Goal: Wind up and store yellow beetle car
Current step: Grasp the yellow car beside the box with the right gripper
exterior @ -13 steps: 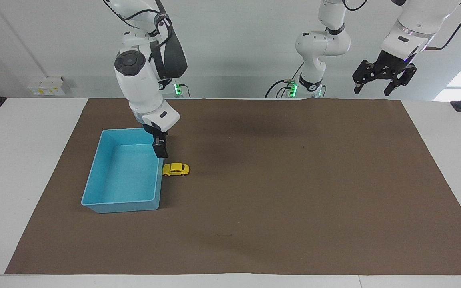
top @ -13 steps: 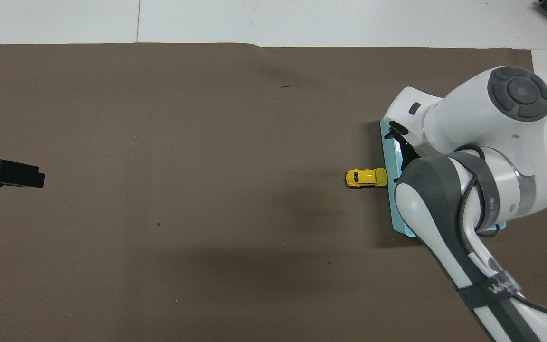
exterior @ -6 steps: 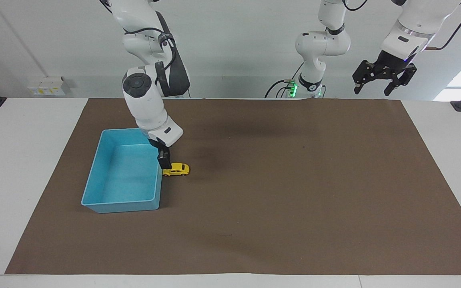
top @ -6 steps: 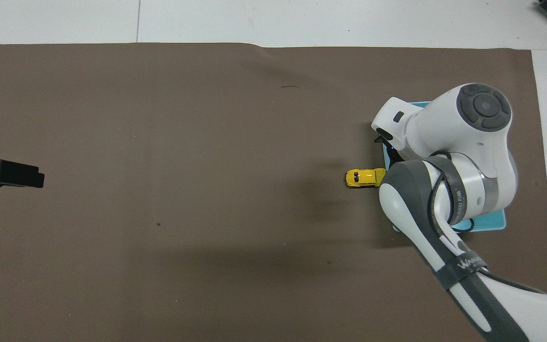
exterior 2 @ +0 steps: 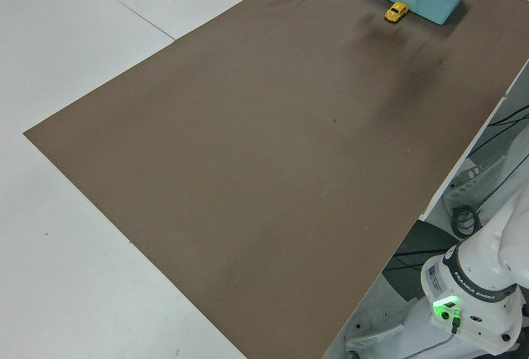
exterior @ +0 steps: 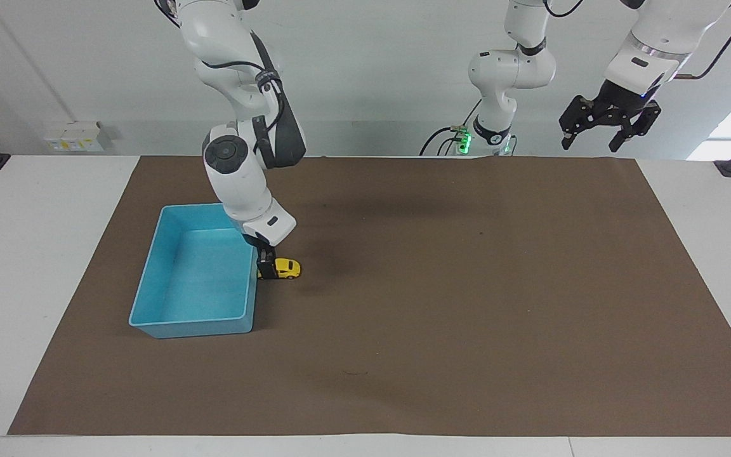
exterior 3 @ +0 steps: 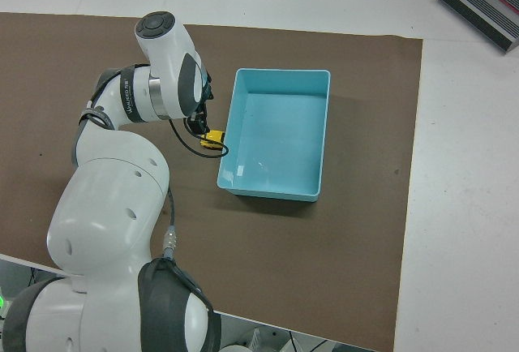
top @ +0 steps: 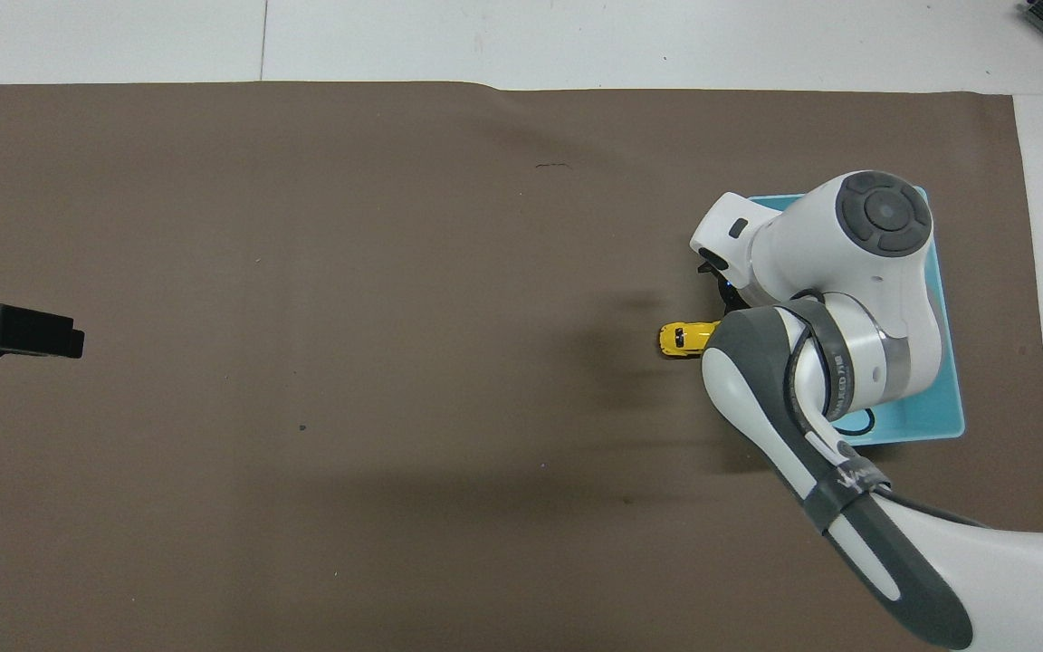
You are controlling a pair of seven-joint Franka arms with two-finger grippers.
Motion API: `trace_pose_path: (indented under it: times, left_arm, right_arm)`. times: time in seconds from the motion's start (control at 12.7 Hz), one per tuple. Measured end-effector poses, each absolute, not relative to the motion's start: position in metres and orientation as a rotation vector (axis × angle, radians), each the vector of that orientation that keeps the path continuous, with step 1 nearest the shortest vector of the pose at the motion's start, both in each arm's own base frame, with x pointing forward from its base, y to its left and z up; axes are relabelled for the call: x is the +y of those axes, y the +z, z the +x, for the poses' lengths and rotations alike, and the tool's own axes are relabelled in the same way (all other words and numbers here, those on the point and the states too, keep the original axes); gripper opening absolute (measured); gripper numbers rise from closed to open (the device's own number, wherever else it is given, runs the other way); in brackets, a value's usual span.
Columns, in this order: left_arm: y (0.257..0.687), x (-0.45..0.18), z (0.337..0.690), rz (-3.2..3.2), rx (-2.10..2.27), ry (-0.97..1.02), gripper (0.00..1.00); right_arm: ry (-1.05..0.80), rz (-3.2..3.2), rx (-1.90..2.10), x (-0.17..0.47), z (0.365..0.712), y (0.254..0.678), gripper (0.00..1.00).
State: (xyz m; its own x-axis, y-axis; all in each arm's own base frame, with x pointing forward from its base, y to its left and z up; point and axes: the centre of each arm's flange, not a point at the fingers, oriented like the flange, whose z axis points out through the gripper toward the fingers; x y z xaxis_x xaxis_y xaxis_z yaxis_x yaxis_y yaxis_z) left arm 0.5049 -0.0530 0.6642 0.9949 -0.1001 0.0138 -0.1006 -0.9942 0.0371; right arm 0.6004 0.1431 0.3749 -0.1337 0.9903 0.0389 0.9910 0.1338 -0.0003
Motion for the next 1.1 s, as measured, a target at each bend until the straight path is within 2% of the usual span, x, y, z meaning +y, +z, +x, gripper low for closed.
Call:
trace_pose_path:
  times: [0.39, 1.1]
  left_arm:
    - [0.664, -0.053, 0.505, 3.1, -0.156, 0.018, 1.0]
    - [0.664, -0.053, 0.505, 3.1, -0.155, 0.018, 1.0]
  right_arm:
    - [-0.037, -2.034, -2.35, 0.15, 0.596, 0.344, 1.0]
    - [-0.033, -2.033, -2.35, 0.152, 0.581, 0.317, 1.0]
